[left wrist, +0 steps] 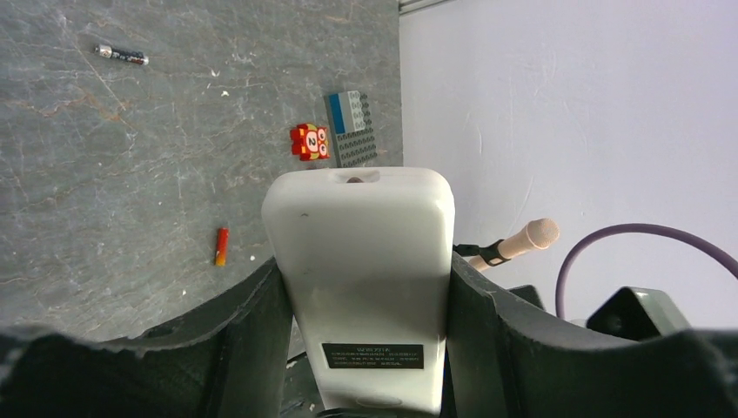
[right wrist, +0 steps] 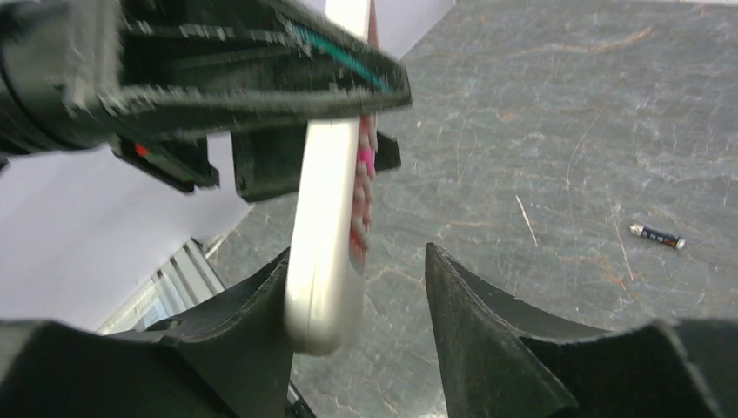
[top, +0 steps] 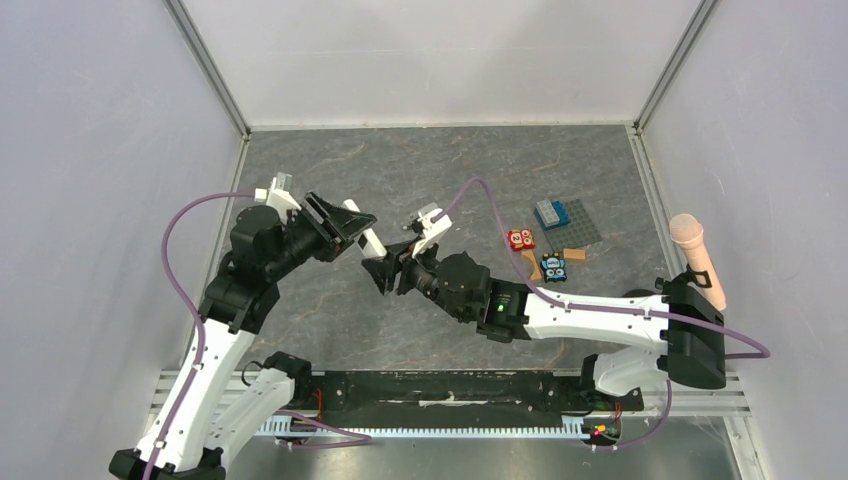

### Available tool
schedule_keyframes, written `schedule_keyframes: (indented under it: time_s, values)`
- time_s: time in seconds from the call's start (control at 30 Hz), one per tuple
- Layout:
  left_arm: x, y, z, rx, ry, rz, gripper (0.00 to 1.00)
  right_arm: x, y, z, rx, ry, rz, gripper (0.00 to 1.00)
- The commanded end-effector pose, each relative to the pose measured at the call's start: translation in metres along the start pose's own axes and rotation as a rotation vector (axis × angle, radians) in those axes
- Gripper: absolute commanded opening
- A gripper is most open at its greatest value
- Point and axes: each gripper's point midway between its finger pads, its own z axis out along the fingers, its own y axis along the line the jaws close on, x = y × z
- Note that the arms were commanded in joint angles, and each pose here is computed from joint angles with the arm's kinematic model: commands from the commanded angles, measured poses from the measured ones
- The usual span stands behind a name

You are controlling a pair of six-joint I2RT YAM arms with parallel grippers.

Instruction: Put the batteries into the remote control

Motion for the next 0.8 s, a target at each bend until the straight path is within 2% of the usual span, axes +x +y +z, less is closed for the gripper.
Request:
schedule_keyframes:
  time_s: [0.0, 0.13, 0.27, 0.3, 0.4, 0.47, 0.6, 0.77]
  values:
    - [0.001, -0.005, -0.004, 0.029, -0.007, -0.026, 0.02, -0.042, 0.009, 0.002, 0.009, -0.161, 0.03, 0.53]
    - [0.003, -0.003, -0.005, 0.021, 0.004, -0.024, 0.02, -0.039, 0.009, 0.003, 0.012, -0.167, 0.029, 0.48]
    - [0.003, -0.005, -0.005, 0.025, 0.008, -0.027, 0.05, -0.035, 0.01, 0.006, 0.022, -0.146, 0.039, 0.32]
    - [0.004, -0.005, -0.005, 0.027, 0.01, -0.026, 0.09, -0.035, 0.008, 0.006, 0.039, -0.139, 0.047, 0.31]
    - [0.006, -0.008, -0.006, 0.044, 0.028, 0.004, 0.39, -0.039, 0.009, 0.003, 0.039, -0.14, 0.077, 0.26]
    - [0.008, -0.009, -0.007, 0.055, 0.039, 0.03, 0.54, -0.045, 0.012, 0.001, 0.03, -0.141, 0.096, 0.24]
    - [0.008, -0.019, -0.016, 0.124, 0.023, 0.116, 0.69, -0.06, 0.024, -0.002, -0.042, -0.115, 0.168, 0.24]
    - [0.004, -0.046, -0.033, 0.268, -0.034, 0.181, 0.75, -0.087, 0.039, -0.013, -0.17, -0.079, 0.295, 0.26]
